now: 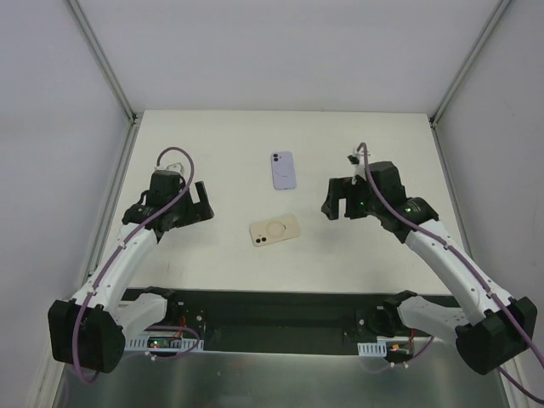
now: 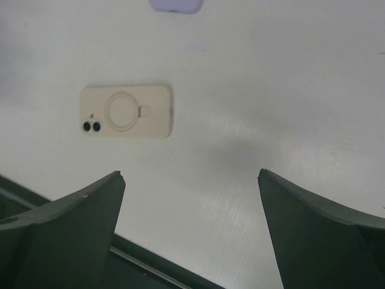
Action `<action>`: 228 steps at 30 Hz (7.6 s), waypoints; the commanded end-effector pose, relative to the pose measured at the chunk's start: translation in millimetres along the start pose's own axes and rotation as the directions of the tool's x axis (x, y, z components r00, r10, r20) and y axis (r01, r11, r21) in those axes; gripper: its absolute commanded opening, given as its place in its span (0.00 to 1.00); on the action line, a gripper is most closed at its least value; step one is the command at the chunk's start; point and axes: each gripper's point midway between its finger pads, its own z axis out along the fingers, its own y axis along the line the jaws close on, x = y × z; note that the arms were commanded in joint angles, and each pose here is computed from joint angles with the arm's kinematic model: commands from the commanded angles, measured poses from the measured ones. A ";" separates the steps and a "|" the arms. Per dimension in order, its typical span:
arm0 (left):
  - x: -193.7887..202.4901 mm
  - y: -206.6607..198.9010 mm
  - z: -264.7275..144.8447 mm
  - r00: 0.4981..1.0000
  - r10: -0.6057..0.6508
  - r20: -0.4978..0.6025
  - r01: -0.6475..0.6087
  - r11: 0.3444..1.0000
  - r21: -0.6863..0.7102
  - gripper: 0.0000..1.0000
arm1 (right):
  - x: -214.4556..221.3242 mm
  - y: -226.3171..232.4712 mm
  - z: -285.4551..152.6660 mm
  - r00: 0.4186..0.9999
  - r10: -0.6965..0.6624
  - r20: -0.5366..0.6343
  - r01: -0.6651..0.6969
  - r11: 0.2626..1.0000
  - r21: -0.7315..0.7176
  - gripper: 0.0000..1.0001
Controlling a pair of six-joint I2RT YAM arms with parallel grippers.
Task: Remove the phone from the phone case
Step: Pick up the phone at the center of the board, then adjust the phone.
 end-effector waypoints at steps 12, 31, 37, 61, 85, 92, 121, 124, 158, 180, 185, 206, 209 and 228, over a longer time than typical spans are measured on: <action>21.8 -35.5 -9.8 0.994 -0.043 -0.103 0.056 0.991 0.119 0.99 | 40.4 131.0 69.5 0.781 -0.607 -0.146 0.543 0.777 -0.318 0.96; -10.8 -43.0 -42.1 0.984 -0.145 -0.102 0.164 0.963 0.213 0.99 | 78.5 140.5 129.5 0.247 -0.969 -0.011 0.799 0.210 -0.563 0.96; -10.5 -41.5 -47.9 0.985 -0.147 -0.087 0.162 0.964 0.211 0.99 | 80.5 128.0 150.8 0.194 -0.979 -0.065 0.804 0.197 -0.561 0.96; -3.3 -42.8 -51.8 0.981 -0.170 -0.095 0.188 0.956 0.226 0.99 | 119.9 117.3 157.2 0.319 -0.938 -0.134 0.655 0.320 -0.684 0.96; 2.8 -34.9 -38.1 0.979 -0.157 -0.128 0.179 0.967 0.182 0.99 | 158.6 107.9 98.9 0.277 -0.842 -0.463 0.572 0.532 -0.625 0.96; -1.2 -36.2 -34.9 0.978 -0.156 -0.137 0.179 0.968 0.176 0.99 | 162.0 113.8 121.0 0.307 -0.817 -0.487 0.665 0.551 -0.504 0.96; -18.4 -32.7 -37.4 0.861 -0.391 -0.325 0.487 0.818 0.306 0.99 | 182.9 128.8 134.3 0.653 -0.651 -0.388 0.550 0.759 -0.348 0.80; -18.9 -31.2 -41.5 0.874 -0.389 -0.292 0.471 0.827 0.307 0.99 | 179.6 137.6 130.4 0.674 -0.639 -0.369 0.524 0.767 -0.370 0.83; 31.1 -67.1 13.2 0.758 -0.380 -0.529 0.587 0.752 0.301 0.99 | 105.5 186.3 122.4 0.928 -0.175 -0.329 0.003 0.886 -0.463 0.01; 70.3 -127.9 85.6 0.661 -0.326 -0.676 0.597 0.774 0.211 0.96 | 102.1 183.9 125.9 0.911 0.019 -0.411 -0.226 0.859 -0.460 0.01; 75.7 -138.5 94.1 0.653 -0.314 -0.689 0.586 0.785 0.198 0.89 | 95.3 189.9 124.5 0.911 0.041 -0.411 -0.251 0.846 -0.471 0.01; 61.9 -163.8 73.7 0.671 -0.280 -0.686 0.592 0.760 0.269 0.00 | 81.7 162.1 97.1 0.948 -0.053 -0.314 -0.059 0.941 -0.334 0.92; 53.8 -167.2 69.5 0.681 -0.294 -0.671 0.596 0.755 0.274 0.00 | 66.3 157.9 76.6 0.957 -0.195 -0.215 0.134 0.954 -0.267 0.96; 45.1 -171.2 55.9 0.674 -0.298 -0.676 0.596 0.760 0.260 0.00 | 86.3 168.3 95.0 0.620 -0.753 -0.222 0.785 0.598 0.162 0.82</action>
